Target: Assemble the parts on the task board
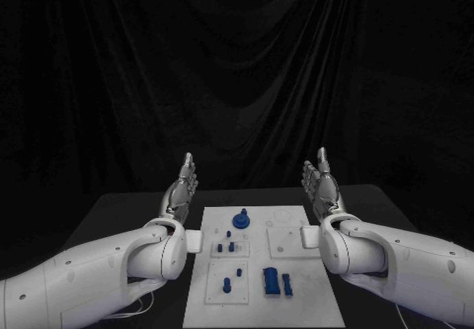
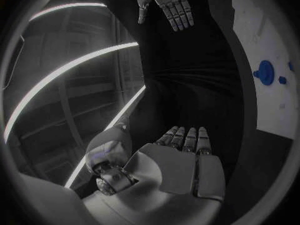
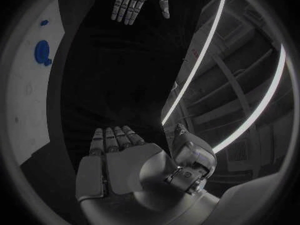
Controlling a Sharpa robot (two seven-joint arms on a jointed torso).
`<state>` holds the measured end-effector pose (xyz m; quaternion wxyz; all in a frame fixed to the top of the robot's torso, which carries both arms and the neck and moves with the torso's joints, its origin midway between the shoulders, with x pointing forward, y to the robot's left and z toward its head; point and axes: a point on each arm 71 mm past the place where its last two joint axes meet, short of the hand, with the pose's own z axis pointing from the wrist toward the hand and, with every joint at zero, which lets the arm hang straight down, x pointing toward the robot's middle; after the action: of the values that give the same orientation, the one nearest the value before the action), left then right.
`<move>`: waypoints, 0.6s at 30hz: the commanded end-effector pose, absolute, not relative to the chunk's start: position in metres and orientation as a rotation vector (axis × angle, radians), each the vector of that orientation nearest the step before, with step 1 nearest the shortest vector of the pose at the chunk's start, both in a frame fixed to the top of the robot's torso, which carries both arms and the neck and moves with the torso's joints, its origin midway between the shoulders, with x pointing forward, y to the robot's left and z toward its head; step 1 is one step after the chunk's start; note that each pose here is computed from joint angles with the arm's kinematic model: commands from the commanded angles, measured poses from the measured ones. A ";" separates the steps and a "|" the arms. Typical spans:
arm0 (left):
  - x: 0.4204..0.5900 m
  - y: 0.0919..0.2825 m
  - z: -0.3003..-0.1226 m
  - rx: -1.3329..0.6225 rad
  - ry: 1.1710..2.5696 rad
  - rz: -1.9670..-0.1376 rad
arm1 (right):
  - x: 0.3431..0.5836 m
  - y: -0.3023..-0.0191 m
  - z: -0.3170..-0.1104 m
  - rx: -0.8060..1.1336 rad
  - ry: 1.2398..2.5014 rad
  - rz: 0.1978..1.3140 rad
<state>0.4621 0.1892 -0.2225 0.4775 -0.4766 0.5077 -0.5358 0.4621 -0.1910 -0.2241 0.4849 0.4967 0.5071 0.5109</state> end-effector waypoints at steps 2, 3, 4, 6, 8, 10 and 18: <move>0.462 0.192 -0.224 -1.209 1.218 -1.229 | 0.462 -0.192 -0.224 1.209 1.218 1.229; 0.462 0.192 -0.224 -1.209 1.218 -1.229 | 0.462 -0.192 -0.224 1.209 1.218 1.229; 0.462 0.192 -0.224 -1.209 1.218 -1.229 | 0.462 -0.192 -0.224 1.209 1.218 1.229; 0.462 0.192 -0.224 -1.209 1.218 -1.229 | 0.462 -0.192 -0.224 1.209 1.218 1.229; 0.462 0.192 -0.224 -1.209 1.218 -1.229 | 0.462 -0.192 -0.224 1.209 1.218 1.229; 0.462 0.192 -0.224 -1.209 1.218 -1.229 | 0.462 -0.192 -0.224 1.209 1.218 1.229; 0.462 0.192 -0.224 -1.209 1.218 -1.229 | 0.462 -0.192 -0.224 1.209 1.218 1.229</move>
<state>0.4622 0.1933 -0.2250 0.4894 -0.4968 0.5057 -0.5080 0.4621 -0.1916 -0.2243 0.4864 0.4997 0.5053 0.5082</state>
